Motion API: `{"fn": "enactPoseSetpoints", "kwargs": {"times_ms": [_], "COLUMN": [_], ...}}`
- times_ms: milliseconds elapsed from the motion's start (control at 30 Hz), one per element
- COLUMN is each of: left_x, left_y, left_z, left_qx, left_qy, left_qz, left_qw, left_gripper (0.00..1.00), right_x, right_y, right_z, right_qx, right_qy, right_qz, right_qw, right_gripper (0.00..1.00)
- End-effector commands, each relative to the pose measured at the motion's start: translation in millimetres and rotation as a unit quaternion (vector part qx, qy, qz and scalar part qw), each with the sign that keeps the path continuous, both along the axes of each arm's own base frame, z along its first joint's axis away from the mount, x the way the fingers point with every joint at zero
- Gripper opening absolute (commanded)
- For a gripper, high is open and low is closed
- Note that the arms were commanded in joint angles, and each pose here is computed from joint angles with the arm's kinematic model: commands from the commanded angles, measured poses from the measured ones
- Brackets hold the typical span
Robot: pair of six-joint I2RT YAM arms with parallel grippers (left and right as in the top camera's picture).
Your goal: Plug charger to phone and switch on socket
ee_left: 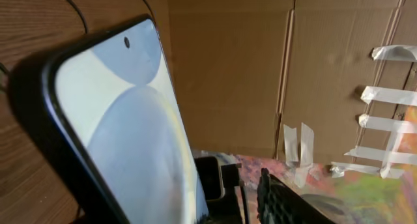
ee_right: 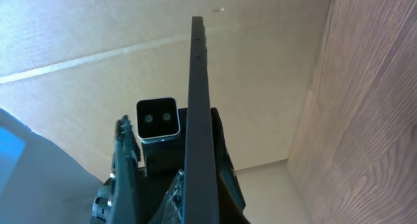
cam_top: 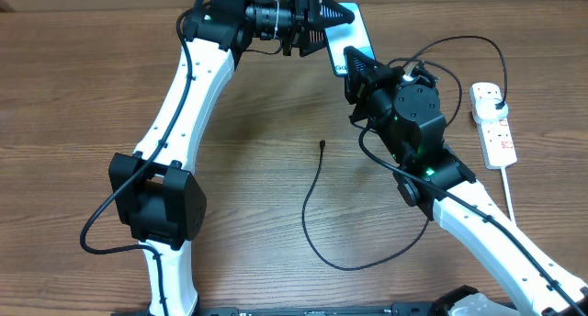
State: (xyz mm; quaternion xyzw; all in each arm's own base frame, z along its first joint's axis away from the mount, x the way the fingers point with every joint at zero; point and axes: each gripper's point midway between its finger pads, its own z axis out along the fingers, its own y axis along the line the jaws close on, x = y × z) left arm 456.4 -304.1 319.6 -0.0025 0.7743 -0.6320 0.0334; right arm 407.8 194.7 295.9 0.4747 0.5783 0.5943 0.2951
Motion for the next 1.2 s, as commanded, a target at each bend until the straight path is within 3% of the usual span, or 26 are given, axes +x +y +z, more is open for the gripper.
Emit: {"fn": "enactPoseSetpoints", "kwargs": {"times_ms": [0, 267, 900, 1167], "left_x": [-5.3, -1.6, 9.5, 11.0], "left_y": [-6.3, -10.5, -6.5, -6.2], "left_z": [15.4, 11.2, 6.5, 5.9], "left_qx": [-0.005, 0.008, 0.023, 0.025], "left_qy": [-0.028, -0.039, -0.043, -0.042], "left_qz": [-0.004, 0.010, 0.040, 0.044], "left_qw": [1.000, 0.999, 0.998, 0.998], "left_gripper": [0.45, 0.29, 0.31, 0.24], "right_x": [-3.7, -4.1, -12.1, -12.7], "right_y": [14.8, 15.3, 26.3, 27.7], "right_z": [0.9, 0.0, -8.5, -7.0], "right_qx": [0.001, 0.003, 0.002, 0.004], "right_qy": [0.003, 0.007, 0.026, 0.024], "right_qz": [0.034, 0.036, 0.074, 0.079], "right_qw": [0.999, 0.999, 0.997, 0.997], "right_gripper": [0.04, 0.04, 0.04, 0.04]}}
